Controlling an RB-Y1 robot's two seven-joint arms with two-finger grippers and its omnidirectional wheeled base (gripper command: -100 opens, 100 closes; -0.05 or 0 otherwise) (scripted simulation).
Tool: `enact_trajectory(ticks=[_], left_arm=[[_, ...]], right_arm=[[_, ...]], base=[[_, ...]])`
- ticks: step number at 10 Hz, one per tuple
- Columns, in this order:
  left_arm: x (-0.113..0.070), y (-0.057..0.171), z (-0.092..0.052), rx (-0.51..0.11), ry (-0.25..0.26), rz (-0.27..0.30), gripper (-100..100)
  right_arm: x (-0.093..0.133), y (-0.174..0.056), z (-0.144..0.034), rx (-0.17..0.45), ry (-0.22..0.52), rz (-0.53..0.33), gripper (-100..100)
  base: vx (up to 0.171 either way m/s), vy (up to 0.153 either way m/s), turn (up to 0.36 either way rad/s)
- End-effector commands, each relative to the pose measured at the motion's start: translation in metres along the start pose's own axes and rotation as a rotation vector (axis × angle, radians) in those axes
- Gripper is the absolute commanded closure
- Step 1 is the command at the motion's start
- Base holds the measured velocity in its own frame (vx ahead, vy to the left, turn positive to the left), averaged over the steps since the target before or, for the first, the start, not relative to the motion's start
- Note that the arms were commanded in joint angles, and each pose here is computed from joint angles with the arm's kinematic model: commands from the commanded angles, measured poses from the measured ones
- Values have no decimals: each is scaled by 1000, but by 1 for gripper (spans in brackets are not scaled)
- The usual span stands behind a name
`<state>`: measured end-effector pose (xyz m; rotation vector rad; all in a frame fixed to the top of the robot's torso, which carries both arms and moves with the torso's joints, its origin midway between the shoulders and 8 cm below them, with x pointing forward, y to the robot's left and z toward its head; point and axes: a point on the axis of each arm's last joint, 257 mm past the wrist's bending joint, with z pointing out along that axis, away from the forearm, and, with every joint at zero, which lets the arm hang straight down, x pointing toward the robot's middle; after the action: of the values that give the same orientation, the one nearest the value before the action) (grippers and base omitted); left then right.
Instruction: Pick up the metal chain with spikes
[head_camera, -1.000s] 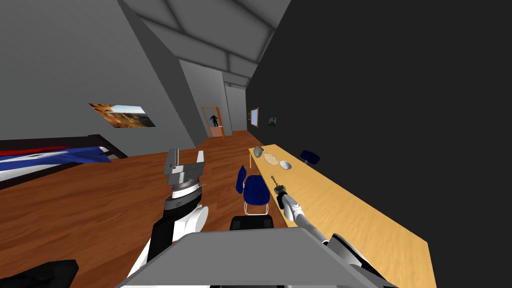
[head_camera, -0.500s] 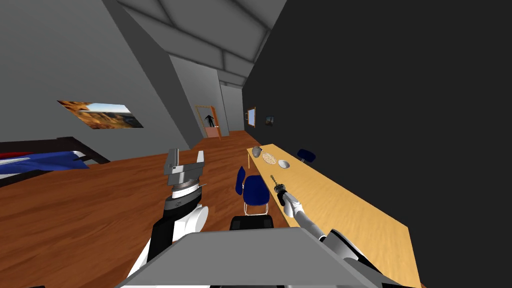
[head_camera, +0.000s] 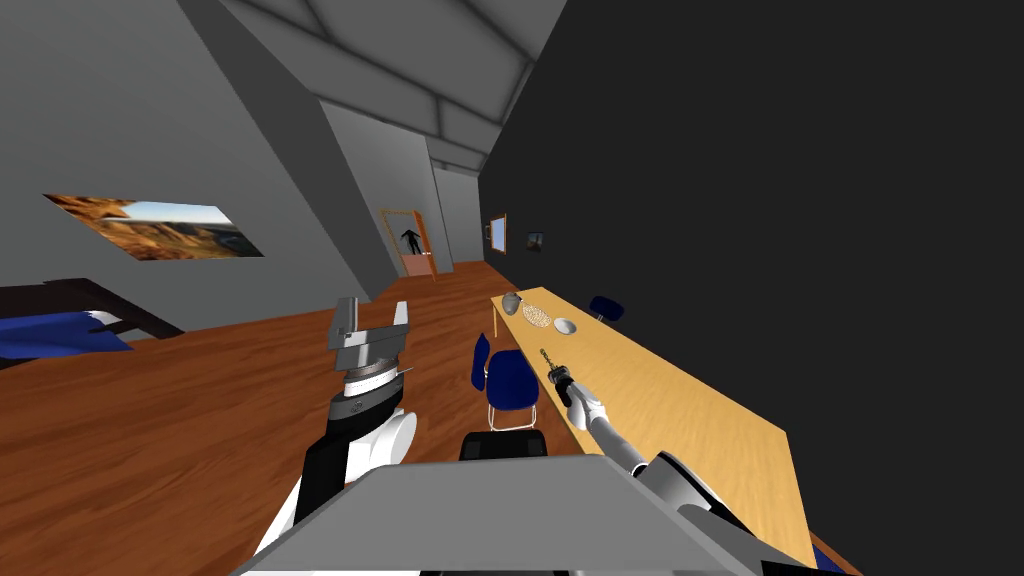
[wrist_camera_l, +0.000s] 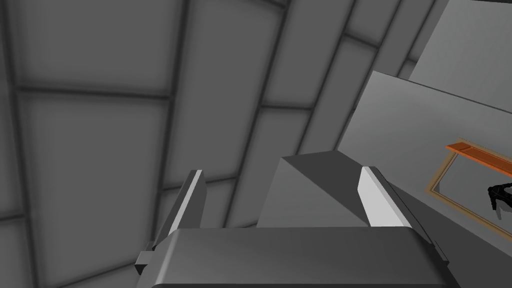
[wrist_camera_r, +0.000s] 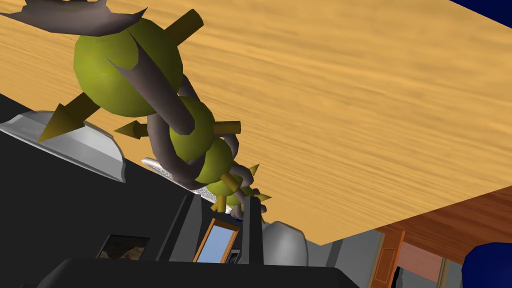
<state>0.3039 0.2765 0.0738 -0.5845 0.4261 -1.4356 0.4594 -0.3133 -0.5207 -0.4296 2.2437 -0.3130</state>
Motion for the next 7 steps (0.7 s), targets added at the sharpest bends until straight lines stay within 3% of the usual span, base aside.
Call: enact_trajectory(ticks=[1, 7], left_arm=[[0, 0, 0, 0, 0, 0, 0], [0, 0, 0, 0, 0, 0, 0]], right_arm=[[-6, -1, 3, -14, -14, 0, 100], [-19, -4, 8, -36, -46, -43, 100]], base=[[0, 29, -127], [-6, 42, -87]])
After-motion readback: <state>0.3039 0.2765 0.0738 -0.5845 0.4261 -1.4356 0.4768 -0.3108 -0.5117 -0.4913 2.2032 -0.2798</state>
